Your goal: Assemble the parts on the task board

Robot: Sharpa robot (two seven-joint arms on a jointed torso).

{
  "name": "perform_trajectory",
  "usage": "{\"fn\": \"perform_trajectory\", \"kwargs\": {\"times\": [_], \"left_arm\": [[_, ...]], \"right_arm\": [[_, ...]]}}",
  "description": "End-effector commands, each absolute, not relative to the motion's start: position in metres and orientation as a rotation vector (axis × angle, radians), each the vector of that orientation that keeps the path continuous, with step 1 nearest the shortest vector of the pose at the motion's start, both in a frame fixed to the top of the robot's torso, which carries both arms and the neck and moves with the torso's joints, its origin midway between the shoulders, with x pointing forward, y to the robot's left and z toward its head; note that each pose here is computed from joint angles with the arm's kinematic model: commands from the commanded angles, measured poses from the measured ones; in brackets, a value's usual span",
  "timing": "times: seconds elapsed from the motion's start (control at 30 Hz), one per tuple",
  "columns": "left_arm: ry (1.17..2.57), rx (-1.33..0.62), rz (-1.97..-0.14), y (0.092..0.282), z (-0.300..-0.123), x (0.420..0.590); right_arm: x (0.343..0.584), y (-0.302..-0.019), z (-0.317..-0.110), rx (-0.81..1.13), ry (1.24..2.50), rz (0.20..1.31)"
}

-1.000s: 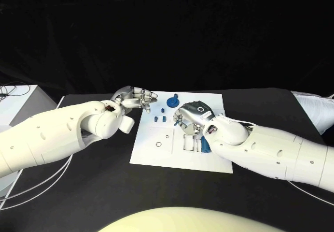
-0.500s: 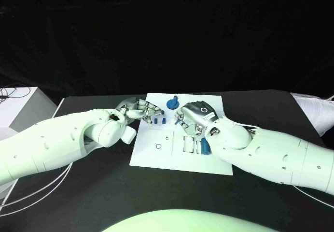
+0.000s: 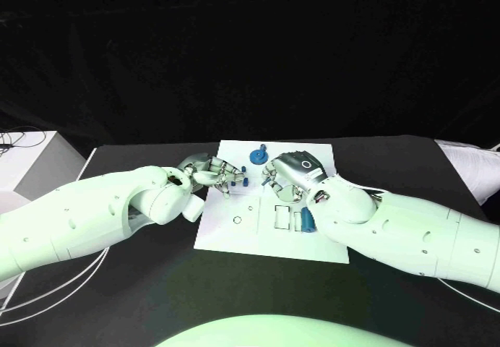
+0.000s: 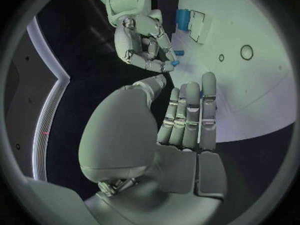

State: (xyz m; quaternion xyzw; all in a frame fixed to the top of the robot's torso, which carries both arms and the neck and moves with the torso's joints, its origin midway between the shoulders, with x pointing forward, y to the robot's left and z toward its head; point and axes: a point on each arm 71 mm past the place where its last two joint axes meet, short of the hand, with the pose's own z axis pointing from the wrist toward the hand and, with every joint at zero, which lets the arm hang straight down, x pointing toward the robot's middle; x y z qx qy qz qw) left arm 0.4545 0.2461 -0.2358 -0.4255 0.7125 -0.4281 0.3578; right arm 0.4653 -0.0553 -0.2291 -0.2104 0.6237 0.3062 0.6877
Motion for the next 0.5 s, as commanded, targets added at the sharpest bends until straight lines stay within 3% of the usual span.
{"fn": "perform_trajectory", "kwargs": {"times": [0.03,0.5], "left_arm": [[1.862,-1.086,-1.098,0.244,-0.236,0.453],[1.820,-1.102,-1.119,0.245,-0.234,0.451]], "right_arm": [[0.467,-0.057,-0.232,-0.480,1.426,0.663],[0.483,-0.090,-0.221,-0.489,1.399,0.543]]}}
